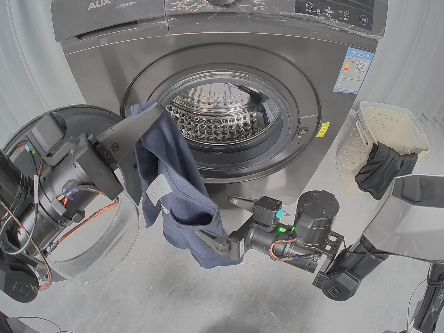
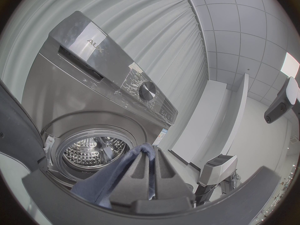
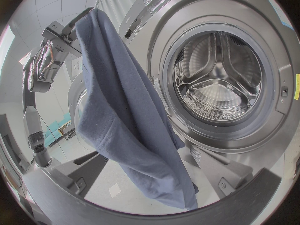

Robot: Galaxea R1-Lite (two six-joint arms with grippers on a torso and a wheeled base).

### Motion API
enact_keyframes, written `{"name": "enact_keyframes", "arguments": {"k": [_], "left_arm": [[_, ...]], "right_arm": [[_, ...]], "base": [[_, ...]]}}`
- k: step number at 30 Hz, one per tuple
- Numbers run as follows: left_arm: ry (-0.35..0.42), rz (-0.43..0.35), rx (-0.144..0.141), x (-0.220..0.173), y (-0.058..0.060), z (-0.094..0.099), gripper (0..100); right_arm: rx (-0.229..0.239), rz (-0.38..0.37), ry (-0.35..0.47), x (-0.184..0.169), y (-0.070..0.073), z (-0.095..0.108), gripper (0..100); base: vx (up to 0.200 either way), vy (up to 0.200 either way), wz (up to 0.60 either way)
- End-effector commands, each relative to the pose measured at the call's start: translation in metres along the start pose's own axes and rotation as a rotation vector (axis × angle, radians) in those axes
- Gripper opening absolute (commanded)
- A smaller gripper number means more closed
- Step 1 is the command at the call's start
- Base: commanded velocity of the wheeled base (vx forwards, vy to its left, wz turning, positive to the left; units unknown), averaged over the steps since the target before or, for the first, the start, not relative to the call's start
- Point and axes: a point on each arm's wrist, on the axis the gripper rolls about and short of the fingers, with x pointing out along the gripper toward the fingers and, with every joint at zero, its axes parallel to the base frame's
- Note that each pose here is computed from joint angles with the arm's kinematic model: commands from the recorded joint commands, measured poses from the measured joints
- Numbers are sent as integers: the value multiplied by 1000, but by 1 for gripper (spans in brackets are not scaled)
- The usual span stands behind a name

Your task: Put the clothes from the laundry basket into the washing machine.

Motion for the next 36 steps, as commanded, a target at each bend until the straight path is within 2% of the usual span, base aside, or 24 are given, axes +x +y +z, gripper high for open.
{"name": "enact_keyframes", "arguments": {"k": [1,8,9,10,13,15,16,17,20,26,30,36], "left_arm": [[1,0,-2,0,0,0,0],[12,6,-4,0,1,-3,0],[14,11,-5,-1,2,-4,0],[15,12,-5,0,3,-4,0],[12,17,-7,-1,3,-3,0],[15,29,-3,-3,5,-3,0],[15,28,-3,-3,5,-3,0],[25,39,-1,-4,8,-5,0],[27,43,1,-4,8,-6,0],[17,43,4,-4,8,-4,0],[20,44,6,-5,7,-4,0],[59,74,6,-10,11,-10,0]], "right_arm": [[0,4,0,12,-1,-11,0],[0,7,-36,11,1,-4,0],[0,6,-53,4,1,6,0],[-1,4,-54,3,2,8,0],[-2,-35,-67,-22,-4,28,0],[-7,-77,-79,-39,-13,40,0],[-8,-80,-80,-41,-14,41,0],[-14,-106,-114,-53,-20,55,0],[-20,-132,-150,-73,-23,71,0],[-16,-173,-132,-93,-22,72,0],[-35,-256,-221,-109,-38,97,0],[-41,-317,-310,-123,-43,117,0]], "base": [[0,0,0],[0,0,0],[0,0,0],[0,0,0],[0,0,0],[0,0,0],[0,0,0],[0,0,0],[0,0,0],[0,0,0],[0,0,0],[0,0,0]]}}
